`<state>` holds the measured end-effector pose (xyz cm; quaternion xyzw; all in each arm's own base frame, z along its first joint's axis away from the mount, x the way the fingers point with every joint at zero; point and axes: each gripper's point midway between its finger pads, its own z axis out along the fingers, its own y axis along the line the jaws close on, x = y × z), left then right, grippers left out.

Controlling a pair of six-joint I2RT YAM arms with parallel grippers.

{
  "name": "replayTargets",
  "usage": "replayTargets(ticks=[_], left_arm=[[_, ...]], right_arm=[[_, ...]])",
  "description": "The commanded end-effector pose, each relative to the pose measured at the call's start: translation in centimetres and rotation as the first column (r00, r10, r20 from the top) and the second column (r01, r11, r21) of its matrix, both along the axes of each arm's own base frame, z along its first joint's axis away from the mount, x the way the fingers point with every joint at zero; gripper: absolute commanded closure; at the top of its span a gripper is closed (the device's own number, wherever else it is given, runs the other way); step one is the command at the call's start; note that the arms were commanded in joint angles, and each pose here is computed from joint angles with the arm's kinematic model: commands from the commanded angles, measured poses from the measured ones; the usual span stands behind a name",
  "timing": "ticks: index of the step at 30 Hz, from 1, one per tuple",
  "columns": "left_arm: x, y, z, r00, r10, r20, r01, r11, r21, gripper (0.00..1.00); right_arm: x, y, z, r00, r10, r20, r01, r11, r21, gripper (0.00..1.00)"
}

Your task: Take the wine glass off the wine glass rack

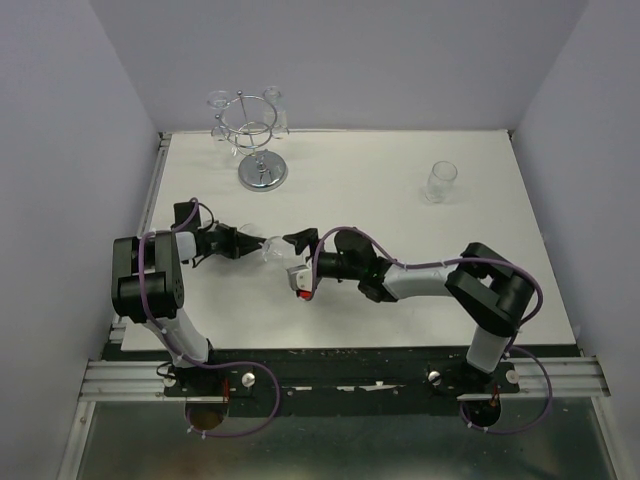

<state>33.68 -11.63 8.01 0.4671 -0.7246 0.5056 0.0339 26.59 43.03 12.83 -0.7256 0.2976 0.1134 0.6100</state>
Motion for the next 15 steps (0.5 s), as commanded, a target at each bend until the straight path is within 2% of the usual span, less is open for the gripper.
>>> replayTargets(ticks=[1,9,15], left_arm=[[0.25,-0.42,0.72,0.999,0.001,-0.054,-0.004,0.998,-0.056,1.00],[0.29,-0.58,0.85,0.999,-0.002,-0.052,-0.001,0.999,-0.053,1.00],[0.40,-0.63,0.62,0.998,-0.003,-0.064,0.000,0.999,-0.048,1.00]], right_arm=[[-0.51,1.83,2.12,0.995,0.065,0.077,-0.070,0.996,0.057,0.06],[-0.41,2.07,2.20,0.990,0.082,0.117,-0.087,0.995,0.040,0.15],[-0.77,2.23,2.99,0.986,0.105,0.130,-0.112,0.993,0.046,0.27]])
